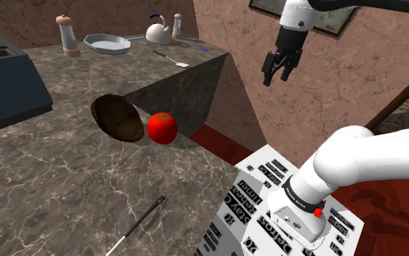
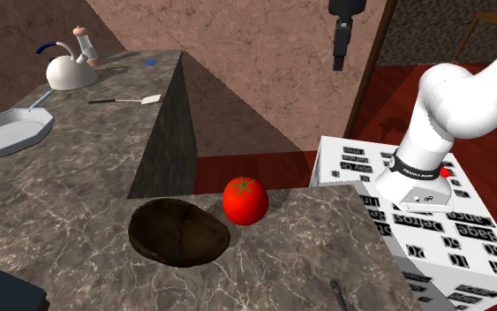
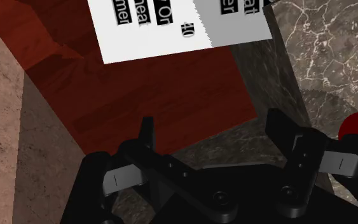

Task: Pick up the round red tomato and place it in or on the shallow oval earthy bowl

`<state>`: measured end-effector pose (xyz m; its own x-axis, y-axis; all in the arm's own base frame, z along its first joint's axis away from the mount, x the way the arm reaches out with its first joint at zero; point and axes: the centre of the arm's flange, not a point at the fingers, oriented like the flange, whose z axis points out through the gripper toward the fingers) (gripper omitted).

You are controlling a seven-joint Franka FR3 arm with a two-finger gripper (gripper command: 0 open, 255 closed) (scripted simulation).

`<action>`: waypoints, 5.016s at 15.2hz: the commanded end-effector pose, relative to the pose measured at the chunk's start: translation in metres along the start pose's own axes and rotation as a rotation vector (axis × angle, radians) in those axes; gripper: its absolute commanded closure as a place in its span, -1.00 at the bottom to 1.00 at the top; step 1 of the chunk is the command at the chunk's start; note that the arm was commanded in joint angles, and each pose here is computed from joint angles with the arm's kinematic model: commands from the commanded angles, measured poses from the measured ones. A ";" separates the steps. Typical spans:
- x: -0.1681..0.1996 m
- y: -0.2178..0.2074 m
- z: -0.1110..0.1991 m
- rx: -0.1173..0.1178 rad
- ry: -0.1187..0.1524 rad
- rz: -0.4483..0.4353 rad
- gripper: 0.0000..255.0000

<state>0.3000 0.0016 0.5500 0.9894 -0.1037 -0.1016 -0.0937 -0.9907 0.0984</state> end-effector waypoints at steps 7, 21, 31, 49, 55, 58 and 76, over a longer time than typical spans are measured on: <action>0.043 -0.037 0.036 0.168 -0.077 0.107 -1.00; 0.150 -0.127 0.110 0.560 -0.257 0.356 -1.00; 0.196 -0.179 0.151 0.725 -0.332 0.461 -1.00; 0.193 -0.193 0.165 0.725 -0.332 0.461 1.00; 0.192 -0.192 0.154 0.725 -0.332 0.461 1.00; 0.190 -0.190 0.139 0.725 -0.332 0.461 1.00; 0.181 -0.181 0.044 0.725 -0.332 0.461 1.00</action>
<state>0.4913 0.1583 0.4646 0.7647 -0.4109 -0.4964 -0.6284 -0.6459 -0.4334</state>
